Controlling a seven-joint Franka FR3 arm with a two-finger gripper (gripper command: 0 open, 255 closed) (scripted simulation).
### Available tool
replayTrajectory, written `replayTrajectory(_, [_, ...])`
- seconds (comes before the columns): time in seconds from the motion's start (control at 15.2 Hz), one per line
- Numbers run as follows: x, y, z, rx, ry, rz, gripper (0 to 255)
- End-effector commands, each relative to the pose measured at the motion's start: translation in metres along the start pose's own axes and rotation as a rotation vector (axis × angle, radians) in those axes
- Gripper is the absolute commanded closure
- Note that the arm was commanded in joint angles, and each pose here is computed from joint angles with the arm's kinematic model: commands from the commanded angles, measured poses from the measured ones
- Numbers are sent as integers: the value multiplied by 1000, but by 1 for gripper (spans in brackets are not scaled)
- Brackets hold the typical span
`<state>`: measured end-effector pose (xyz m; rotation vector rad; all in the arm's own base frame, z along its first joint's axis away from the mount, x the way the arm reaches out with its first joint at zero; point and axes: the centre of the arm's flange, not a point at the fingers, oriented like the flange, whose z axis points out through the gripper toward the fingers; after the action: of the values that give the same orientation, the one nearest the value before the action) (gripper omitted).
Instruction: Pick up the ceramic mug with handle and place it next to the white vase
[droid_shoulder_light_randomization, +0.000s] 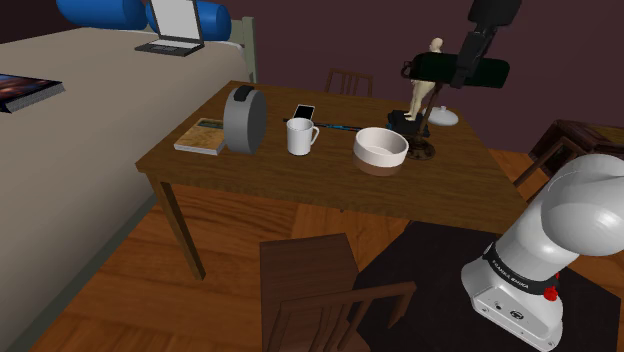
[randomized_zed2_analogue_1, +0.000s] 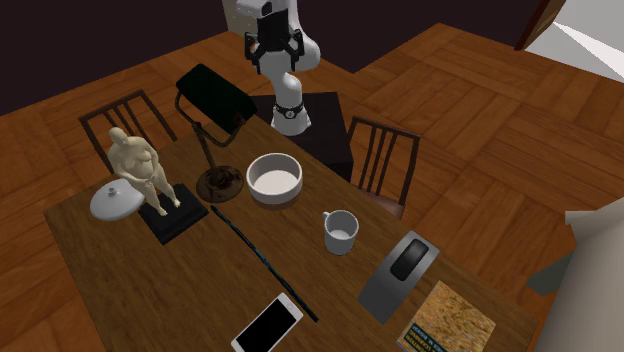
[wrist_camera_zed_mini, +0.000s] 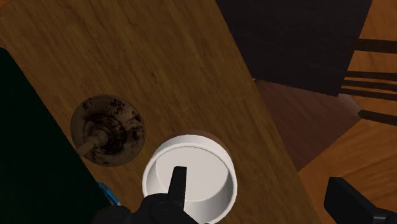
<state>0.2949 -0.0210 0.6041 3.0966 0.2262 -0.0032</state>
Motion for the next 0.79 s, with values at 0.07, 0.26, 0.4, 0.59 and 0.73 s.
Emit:
replayTrajectory(0.07, [11, -4, 6, -1, 0, -1, 0])
replayTrajectory(0.26, [44, -16, 24, -3, 1, -3, 0])
replayTrajectory(0.4, [66, -25, 36, -5, 1, -4, 0])
replayTrajectory(0.59, [99, -37, 54, -8, 1, -6, 0])
replayTrajectory(0.73, [121, -45, 67, -9, 2, -8, 0])
